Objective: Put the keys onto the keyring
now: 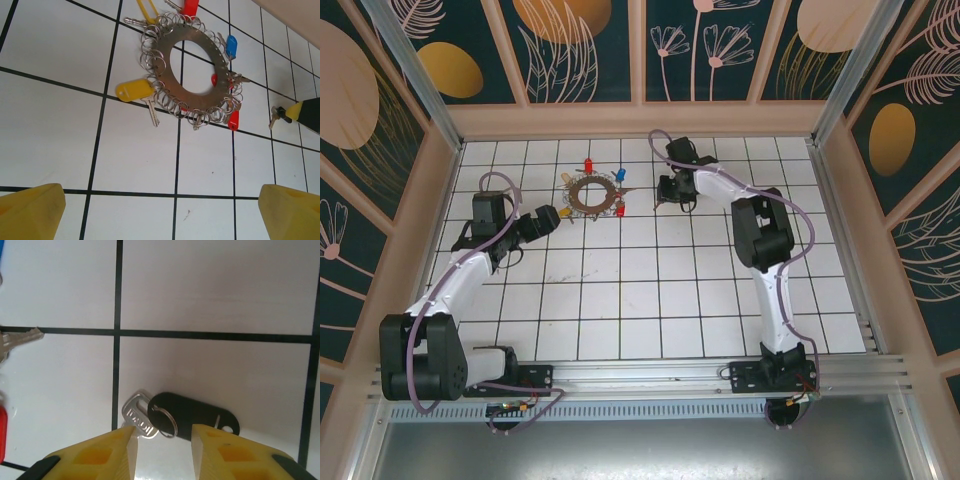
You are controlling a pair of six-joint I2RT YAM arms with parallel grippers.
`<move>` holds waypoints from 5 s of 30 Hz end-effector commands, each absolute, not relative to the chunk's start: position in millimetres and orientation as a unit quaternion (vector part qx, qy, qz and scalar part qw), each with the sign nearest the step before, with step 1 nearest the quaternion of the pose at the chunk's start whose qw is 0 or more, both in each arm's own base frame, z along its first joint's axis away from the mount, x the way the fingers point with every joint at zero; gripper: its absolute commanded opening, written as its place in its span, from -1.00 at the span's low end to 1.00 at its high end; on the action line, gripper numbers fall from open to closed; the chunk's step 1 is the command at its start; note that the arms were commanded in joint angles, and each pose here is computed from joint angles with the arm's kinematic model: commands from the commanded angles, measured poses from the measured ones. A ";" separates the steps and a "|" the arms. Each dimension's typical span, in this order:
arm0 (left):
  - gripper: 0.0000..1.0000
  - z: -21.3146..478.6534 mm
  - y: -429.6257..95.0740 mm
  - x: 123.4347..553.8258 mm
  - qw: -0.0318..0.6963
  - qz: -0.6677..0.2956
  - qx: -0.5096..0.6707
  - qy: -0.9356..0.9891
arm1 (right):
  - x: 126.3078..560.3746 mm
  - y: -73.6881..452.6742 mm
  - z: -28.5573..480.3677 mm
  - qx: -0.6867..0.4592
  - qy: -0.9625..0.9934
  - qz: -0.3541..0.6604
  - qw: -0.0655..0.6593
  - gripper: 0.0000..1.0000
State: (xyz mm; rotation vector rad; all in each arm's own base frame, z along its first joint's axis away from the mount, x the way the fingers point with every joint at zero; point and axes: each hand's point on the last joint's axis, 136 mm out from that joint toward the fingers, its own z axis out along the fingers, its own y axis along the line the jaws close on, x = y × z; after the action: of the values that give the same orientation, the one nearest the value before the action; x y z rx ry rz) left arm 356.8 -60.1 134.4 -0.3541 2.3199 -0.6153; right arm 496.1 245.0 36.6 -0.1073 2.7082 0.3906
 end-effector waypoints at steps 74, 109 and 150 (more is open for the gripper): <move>0.98 58.3 -352.1 301.5 0.126 -0.422 0.027 0.897 | 309.5 144.5 195.6 -0.153 0.846 0.154 0.487 -1.00; -0.04 210.5 -310.0 146.8 0.406 -0.460 0.616 0.494 | 140.5 277.9 225.8 -0.556 0.574 0.305 0.519 -1.00; -0.37 222.6 -308.9 163.5 0.432 -0.426 0.580 0.543 | 147.1 295.7 235.6 -0.534 0.559 0.336 0.537 -1.00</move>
State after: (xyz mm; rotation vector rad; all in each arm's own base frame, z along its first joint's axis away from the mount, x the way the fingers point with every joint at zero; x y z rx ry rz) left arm 165.9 -303.8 205.5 1.4469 1.4066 -1.0282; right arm 151.0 291.3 228.7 -1.2804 1.3716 0.7659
